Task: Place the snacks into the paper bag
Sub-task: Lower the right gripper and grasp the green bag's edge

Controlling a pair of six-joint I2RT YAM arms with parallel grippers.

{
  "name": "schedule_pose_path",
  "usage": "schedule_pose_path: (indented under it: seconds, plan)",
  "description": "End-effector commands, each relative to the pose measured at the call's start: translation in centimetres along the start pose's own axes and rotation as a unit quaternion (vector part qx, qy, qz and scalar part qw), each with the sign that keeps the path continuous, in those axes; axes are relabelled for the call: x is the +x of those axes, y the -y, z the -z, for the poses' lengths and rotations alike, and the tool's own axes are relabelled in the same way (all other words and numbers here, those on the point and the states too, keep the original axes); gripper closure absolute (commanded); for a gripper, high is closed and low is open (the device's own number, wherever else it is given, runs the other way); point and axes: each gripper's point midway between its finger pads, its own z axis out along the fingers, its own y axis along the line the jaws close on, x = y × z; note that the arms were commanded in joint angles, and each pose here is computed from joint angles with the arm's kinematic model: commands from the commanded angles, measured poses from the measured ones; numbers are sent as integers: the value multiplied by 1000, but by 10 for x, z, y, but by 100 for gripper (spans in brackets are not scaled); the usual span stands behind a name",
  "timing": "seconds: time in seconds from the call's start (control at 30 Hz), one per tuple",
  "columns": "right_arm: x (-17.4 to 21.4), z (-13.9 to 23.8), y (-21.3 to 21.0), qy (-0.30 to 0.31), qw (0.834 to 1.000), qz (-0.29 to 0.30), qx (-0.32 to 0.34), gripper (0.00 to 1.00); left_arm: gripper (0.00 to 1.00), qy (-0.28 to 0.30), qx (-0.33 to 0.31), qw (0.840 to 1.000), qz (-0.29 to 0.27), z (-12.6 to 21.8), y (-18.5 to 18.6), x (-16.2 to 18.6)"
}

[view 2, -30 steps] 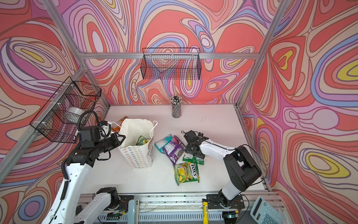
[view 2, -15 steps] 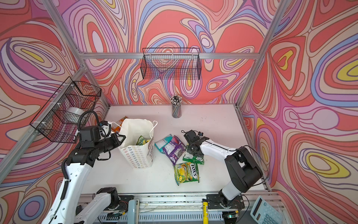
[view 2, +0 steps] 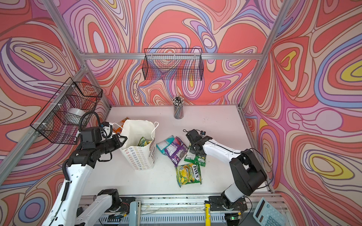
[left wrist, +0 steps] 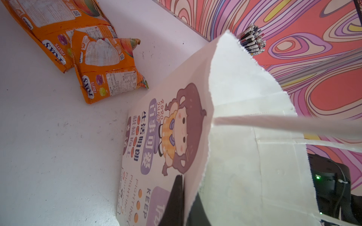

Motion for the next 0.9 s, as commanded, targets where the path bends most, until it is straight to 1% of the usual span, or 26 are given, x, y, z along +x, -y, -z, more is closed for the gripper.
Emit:
schedule_pose_path:
  seconds: [0.0, 0.03, 0.07, 0.17, 0.23, 0.53, 0.67, 0.77, 0.87]
  plan:
    - [-7, 6, 7, 13, 1000, 12, 24, 13, 100, 0, 3, 1000, -1, 1, 0, -1]
    - [-7, 4, 8, 10, 999, 15, 32, 2, 100, 0, 4, 1000, -1, 1, 1, -1]
    - [-6, 2, 7, 6, 999, 21, 34, 2, 100, -1, 6, 1000, -1, 1, 1, -1]
    - [-5, -6, 4, -6, 998, 39, 38, 2, 100, 2, 6, 1000, -2, 2, 2, -1]
    - [-4, -10, -2, -13, 998, 49, 28, 2, 100, 3, 3, 1000, -2, 2, 1, -1]
    - [8, -36, -4, -55, 996, 66, 16, 2, 100, 1, 6, 1000, -2, 1, 1, -1]
    - [26, -52, -3, -93, 994, 54, 2, 2, 100, 4, 4, 1000, -3, 3, 1, -1]
    - [33, -57, -1, -105, 994, 38, -7, 2, 100, 2, 5, 1000, -2, 2, 1, -1]
    - [33, -58, 4, -102, 994, 33, 1, 9, 100, 3, 5, 1000, -4, 2, 1, -1]
